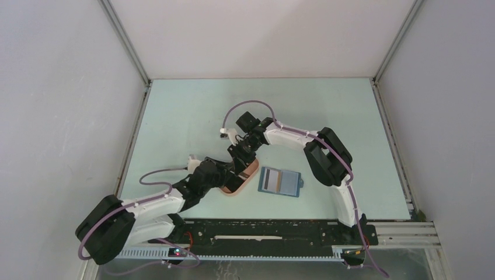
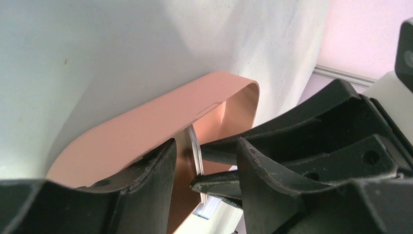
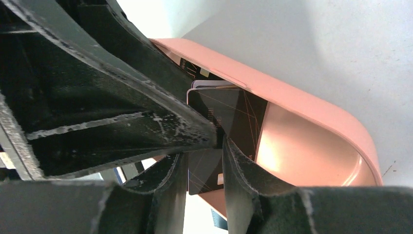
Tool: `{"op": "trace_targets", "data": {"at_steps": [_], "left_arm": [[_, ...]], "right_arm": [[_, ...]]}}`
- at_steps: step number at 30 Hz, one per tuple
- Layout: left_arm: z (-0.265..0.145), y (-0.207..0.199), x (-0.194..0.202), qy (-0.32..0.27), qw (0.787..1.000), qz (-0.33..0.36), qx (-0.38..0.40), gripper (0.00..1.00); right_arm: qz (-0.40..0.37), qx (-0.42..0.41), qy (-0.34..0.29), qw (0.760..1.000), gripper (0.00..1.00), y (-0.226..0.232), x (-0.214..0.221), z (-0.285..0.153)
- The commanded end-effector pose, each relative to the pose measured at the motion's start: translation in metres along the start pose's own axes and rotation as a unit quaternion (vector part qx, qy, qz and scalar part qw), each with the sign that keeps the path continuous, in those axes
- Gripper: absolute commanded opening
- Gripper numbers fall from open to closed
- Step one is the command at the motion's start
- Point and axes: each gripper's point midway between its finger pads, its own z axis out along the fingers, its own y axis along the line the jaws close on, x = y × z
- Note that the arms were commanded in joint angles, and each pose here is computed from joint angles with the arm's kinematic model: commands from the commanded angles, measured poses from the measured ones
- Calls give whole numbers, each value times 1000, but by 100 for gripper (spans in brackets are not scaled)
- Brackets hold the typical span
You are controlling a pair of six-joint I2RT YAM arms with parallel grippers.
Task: Put the credit cards into the card holder
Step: Pick up the credit card from the storage box.
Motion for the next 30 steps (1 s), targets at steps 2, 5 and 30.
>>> {"op": "trace_targets", "data": {"at_steps": [2, 5, 30], "left_arm": [[13, 12, 0, 0, 999, -8, -38, 53], [16, 14, 2, 3, 999, -10, -42, 51], [17, 19, 5, 15, 996, 72, -48, 7]], "right_arm": [[-25, 19, 12, 999, 37, 9, 5, 0], [-34, 18, 15, 999, 37, 13, 5, 2], [-78, 9, -36, 996, 68, 25, -19, -61]]}}
